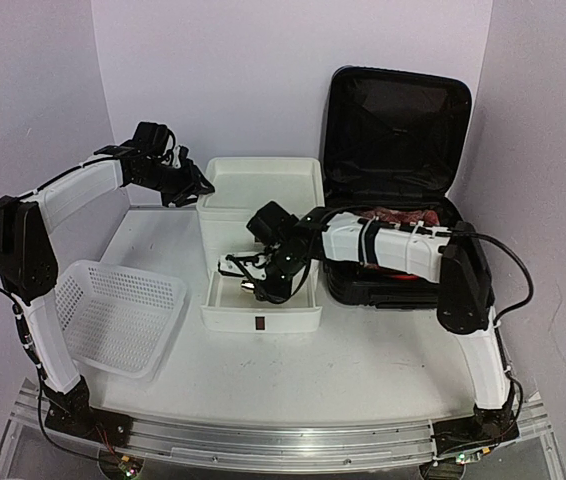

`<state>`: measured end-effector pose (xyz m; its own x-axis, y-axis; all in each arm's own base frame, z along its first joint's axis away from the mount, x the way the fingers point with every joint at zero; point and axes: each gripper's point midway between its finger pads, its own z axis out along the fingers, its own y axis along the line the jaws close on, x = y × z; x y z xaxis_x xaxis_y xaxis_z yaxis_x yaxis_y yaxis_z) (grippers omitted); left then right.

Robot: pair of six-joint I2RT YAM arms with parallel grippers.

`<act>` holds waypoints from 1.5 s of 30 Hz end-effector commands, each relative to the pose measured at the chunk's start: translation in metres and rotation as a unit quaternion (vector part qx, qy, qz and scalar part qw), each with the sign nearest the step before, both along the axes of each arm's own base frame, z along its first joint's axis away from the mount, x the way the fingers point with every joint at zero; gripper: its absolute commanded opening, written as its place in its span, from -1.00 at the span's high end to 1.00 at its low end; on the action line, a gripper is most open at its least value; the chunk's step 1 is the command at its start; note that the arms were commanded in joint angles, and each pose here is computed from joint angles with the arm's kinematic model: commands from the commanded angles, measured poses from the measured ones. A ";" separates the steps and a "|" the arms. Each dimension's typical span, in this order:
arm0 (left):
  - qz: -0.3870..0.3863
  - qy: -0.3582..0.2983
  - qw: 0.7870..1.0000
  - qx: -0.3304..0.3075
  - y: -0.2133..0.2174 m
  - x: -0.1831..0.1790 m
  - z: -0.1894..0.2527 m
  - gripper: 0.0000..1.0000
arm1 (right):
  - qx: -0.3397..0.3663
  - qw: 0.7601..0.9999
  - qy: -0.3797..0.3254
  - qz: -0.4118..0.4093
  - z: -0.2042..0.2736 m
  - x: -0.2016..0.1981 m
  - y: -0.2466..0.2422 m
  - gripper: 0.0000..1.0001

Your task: Open, take out, and arrange the luggage

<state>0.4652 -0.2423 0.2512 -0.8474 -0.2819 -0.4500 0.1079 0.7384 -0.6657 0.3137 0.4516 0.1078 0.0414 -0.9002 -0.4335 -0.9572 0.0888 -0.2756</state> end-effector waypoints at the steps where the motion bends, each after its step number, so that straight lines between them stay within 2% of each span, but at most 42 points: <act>1: -0.024 0.118 0.993 -0.016 -0.012 -0.034 -0.044 0.42 | -0.015 0.997 -0.071 0.015 0.012 0.029 0.013 0.43; 7: -0.025 0.118 0.992 -0.017 -0.012 -0.034 -0.045 0.42 | -0.060 0.993 -0.104 0.002 -0.022 0.055 0.019 0.13; 8: -0.025 0.118 0.993 -0.016 -0.012 -0.033 -0.045 0.42 | -0.065 0.992 -0.111 -0.006 -0.023 0.059 0.018 0.02; 9: -0.025 0.117 0.993 -0.016 -0.012 -0.033 -0.044 0.43 | -0.071 0.990 -0.120 -0.016 -0.024 0.064 0.017 -0.18; 12: -0.025 0.119 0.992 -0.016 -0.012 -0.033 -0.045 0.42 | -0.075 0.987 -0.137 -0.033 -0.011 0.065 0.013 -0.47; 15: -0.026 0.120 0.992 -0.017 -0.012 -0.033 -0.046 0.42 | -0.065 0.985 -0.149 -0.058 0.017 0.061 0.005 -0.58; 20: -0.025 0.120 0.992 -0.017 -0.012 -0.033 -0.046 0.42 | -0.028 0.985 -0.132 -0.110 0.062 0.039 -0.017 -0.57; 25: -0.025 0.121 0.992 -0.017 -0.012 -0.033 -0.046 0.42 | 0.026 0.993 -0.015 -0.112 0.059 -0.020 -0.022 -0.49; 26: -0.024 0.121 0.992 -0.017 -0.012 -0.033 -0.047 0.42 | 0.032 0.994 0.019 -0.099 0.052 -0.037 -0.019 -0.43; 29: -0.024 0.122 0.992 -0.017 -0.012 -0.033 -0.047 0.43 | 0.031 0.992 0.109 -0.054 0.025 -0.084 -0.013 -0.03; 32: -0.024 0.122 0.992 -0.017 -0.012 -0.033 -0.047 0.43 | 0.013 0.989 0.140 -0.046 -0.006 -0.102 -0.010 0.16; 36: -0.023 0.121 0.992 -0.015 -0.012 -0.033 -0.047 0.43 | -0.021 0.992 0.099 -0.071 -0.042 -0.088 -0.011 0.21; 41: -0.022 0.119 0.993 -0.014 -0.011 -0.034 -0.046 0.43 | -0.049 0.985 -0.056 -0.154 -0.057 -0.027 -0.022 0.19; 45: -0.023 0.120 0.992 -0.014 -0.012 -0.034 -0.047 0.43 | -0.027 0.973 -0.139 -0.182 -0.055 0.004 -0.017 0.15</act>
